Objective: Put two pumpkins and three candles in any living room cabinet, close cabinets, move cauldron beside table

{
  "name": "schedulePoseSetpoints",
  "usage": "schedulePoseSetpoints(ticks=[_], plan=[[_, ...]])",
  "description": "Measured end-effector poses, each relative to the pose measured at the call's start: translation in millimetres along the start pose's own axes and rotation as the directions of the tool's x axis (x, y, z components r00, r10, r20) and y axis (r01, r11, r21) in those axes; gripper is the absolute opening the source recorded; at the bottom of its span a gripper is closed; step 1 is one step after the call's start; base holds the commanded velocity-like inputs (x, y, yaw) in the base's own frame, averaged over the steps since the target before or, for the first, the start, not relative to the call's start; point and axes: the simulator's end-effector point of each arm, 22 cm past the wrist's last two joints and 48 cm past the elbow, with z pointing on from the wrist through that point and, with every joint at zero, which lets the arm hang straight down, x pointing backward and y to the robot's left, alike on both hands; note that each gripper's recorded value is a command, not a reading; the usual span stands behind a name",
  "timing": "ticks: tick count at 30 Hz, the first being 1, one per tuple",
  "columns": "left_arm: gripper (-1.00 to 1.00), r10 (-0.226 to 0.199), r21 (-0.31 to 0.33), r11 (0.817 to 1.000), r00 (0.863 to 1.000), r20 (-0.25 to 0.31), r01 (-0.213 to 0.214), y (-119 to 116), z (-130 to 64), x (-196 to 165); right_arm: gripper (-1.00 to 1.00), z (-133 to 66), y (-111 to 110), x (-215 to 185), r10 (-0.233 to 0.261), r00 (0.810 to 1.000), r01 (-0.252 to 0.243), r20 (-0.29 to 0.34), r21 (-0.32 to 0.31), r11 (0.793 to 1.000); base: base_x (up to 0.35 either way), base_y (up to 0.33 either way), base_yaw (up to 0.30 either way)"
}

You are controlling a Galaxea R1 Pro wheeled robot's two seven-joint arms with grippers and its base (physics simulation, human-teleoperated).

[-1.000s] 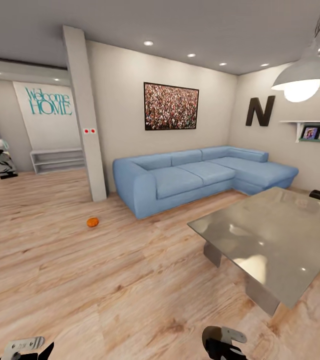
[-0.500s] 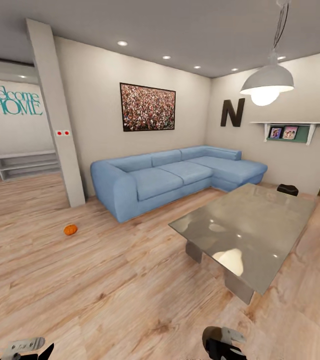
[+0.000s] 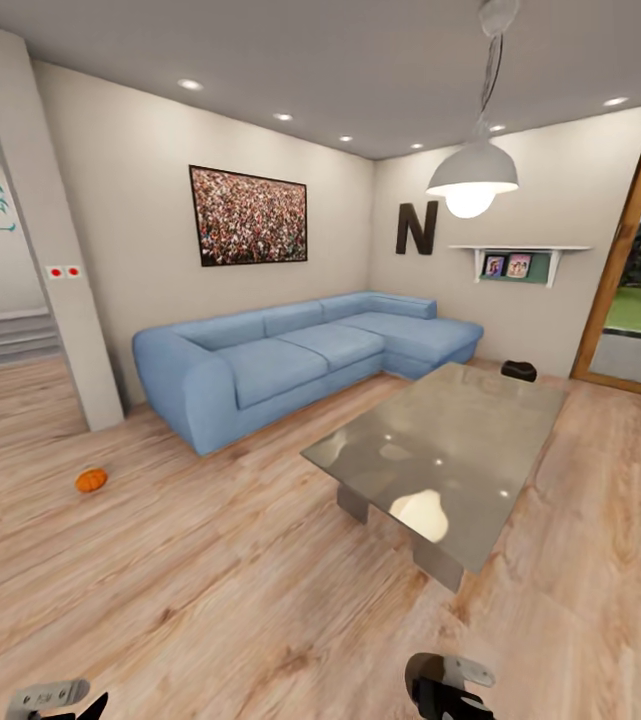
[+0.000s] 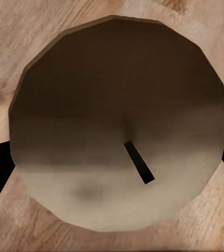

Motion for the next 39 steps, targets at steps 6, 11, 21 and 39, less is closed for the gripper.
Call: schedulePoseSetpoints(ticks=[6,11,21,39], plan=[[1.00,0.000,0.000,1.000,1.000,0.000,0.000,-1,-6.2,-9,-1.00,-8.7,1,-7,-0.001,1.000,0.001,0.000,0.000,1.000,0.000,0.000,-0.274],[1.00,0.000,0.000,1.000,1.000,0.000,0.000,-1,-11.3,-17,-1.00,-15.8,2,-13,0.000,1.000,0.000,0.000,0.000,1.000,0.000,0.000,-0.274],[1.00,0.000,0.000,1.000,1.000,-0.001,0.000,-2,-16.5,-25,-1.00,-23.0,2,-19,0.000,1.000,0.000,-0.001,0.000,1.000,0.000,0.000,-0.274],[1.00,-0.001,0.000,1.000,1.000,-0.002,0.001,-2,-18.4,-27,-1.00,-25.7,4,-22,-0.001,1.000,0.001,0.002,-0.002,1.000,-0.039,0.014,-0.144]])
